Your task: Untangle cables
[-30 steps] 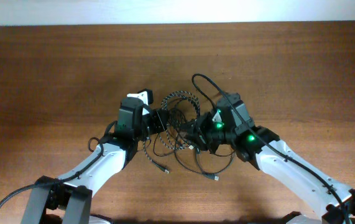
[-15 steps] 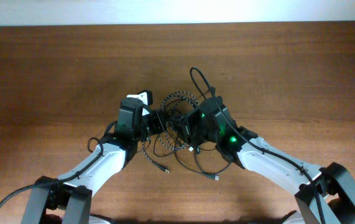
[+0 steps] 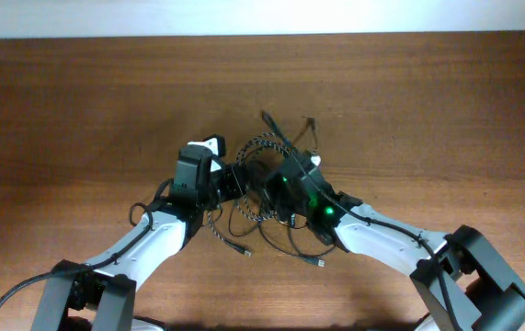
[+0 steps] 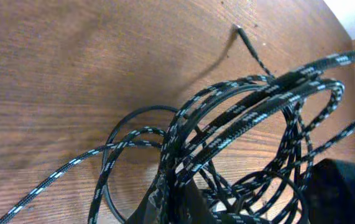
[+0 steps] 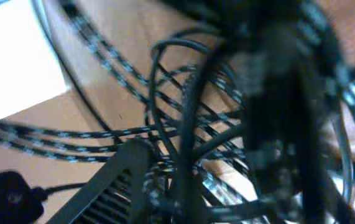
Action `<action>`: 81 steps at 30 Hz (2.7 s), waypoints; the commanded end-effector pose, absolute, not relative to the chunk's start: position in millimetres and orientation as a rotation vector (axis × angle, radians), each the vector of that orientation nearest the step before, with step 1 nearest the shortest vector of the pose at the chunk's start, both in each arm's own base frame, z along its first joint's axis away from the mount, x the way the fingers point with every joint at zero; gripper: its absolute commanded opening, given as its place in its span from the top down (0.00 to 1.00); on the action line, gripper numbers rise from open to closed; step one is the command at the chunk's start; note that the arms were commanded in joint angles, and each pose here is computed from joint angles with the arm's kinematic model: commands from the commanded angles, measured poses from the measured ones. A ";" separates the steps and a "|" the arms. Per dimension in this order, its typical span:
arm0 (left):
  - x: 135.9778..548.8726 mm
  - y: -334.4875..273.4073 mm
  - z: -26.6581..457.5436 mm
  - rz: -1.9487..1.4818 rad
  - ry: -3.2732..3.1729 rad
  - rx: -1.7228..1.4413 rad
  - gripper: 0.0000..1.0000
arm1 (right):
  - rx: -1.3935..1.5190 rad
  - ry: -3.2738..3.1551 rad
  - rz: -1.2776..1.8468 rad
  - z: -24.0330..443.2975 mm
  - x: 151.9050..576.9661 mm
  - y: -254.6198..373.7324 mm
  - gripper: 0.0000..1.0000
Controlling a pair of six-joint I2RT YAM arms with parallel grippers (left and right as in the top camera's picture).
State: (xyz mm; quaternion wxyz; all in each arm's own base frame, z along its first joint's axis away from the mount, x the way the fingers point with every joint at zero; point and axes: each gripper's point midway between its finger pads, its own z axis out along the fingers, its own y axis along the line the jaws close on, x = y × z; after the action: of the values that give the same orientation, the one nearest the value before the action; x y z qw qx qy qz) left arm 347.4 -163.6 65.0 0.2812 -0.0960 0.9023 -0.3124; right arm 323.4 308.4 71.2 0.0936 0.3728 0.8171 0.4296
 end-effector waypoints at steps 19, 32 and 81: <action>304.3 -244.6 99.5 -1.338 2.448 -0.175 0.01 | -0.195 2.070 1.117 274.6 250.0 234.2 0.96; 285.0 -220.1 52.9 -1.091 2.655 -0.312 0.01 | -0.265 2.160 1.223 230.7 278.4 269.8 0.96; 321.2 -171.3 60.2 -1.140 2.546 -0.661 0.01 | -0.987 1.751 1.517 309.6 206.0 245.7 0.96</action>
State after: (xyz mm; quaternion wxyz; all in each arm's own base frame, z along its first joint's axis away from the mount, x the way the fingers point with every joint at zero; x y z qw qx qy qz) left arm 314.3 -155.0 47.7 0.1312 -0.2189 0.8949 -0.3661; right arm 231.4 241.5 280.8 0.3077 -0.3208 0.7223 0.5298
